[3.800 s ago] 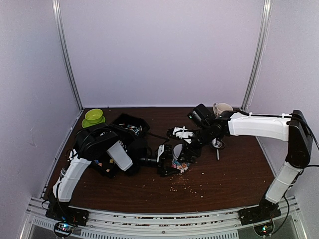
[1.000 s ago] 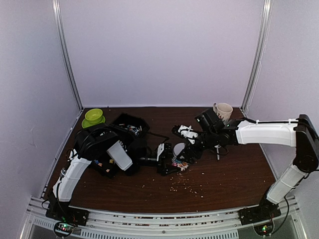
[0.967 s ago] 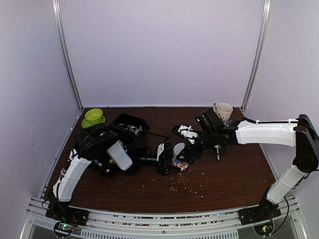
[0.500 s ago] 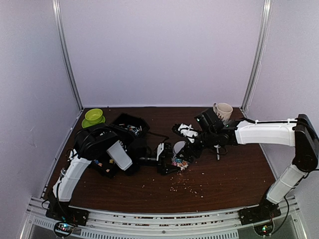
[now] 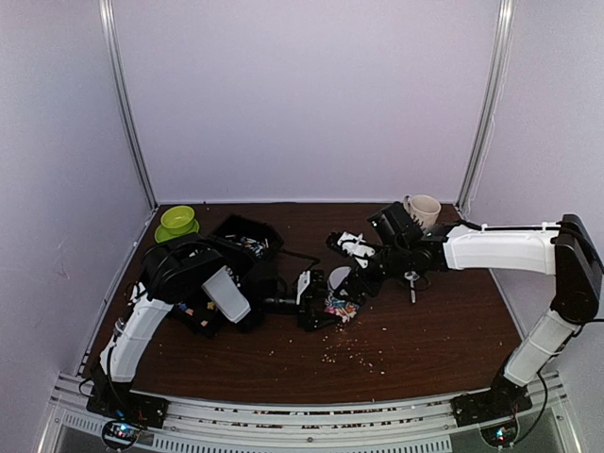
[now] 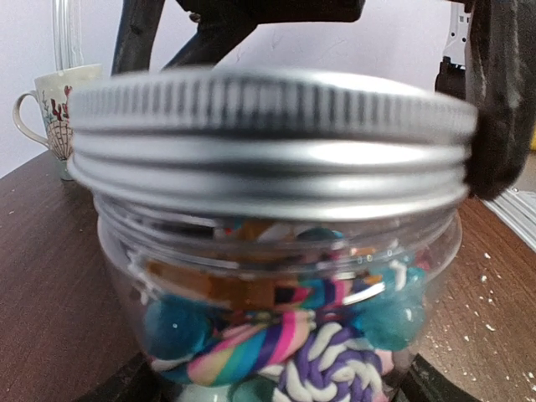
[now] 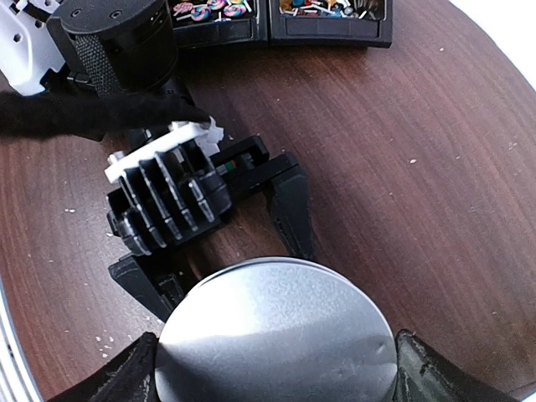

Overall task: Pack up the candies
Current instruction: Screw the box lid onto the packing bottle.

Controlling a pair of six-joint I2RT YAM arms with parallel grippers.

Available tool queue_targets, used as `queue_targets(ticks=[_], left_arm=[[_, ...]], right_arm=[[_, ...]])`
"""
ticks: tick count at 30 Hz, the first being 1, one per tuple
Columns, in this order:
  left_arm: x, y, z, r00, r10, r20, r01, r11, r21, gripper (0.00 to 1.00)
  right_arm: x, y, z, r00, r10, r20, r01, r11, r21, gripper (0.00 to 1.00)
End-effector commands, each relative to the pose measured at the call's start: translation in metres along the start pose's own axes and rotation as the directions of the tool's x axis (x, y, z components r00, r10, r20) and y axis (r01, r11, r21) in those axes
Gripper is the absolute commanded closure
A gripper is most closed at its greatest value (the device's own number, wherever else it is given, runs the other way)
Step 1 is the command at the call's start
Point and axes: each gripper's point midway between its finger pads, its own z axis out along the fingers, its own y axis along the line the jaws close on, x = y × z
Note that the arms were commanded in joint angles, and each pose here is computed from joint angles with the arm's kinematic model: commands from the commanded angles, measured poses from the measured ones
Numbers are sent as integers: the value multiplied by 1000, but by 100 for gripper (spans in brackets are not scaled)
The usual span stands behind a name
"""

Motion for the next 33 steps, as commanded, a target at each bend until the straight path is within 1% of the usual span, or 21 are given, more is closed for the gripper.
queue_targets(ticks=[1,11,17,25,31,33], left_arm=[[28,2,-9,996,-74,-51,74,997,-9,19],[29,5,-9,996,-76,-53,75,997,-27,19],[27,15,-15,995,-91,-39,88,993,-73,19],[27,16,-16,995,-93,-34,89,992,-85,19],[27,18,-17,995,-92,-36,88,991,-100,19],[26,19,-17,995,-89,-34,85,991,-101,19]], right_arm=[[1,-3,5,998,63,-17,-63,996,-56,8],[8,-9,11,996,79,-43,-80,997,-21,9],[7,-12,11,992,123,9,-123,992,21,9],[9,-14,14,983,175,47,-178,982,57,10],[4,-23,11,969,223,103,-235,964,124,10],[0,-22,10,963,237,128,-253,959,125,10]])
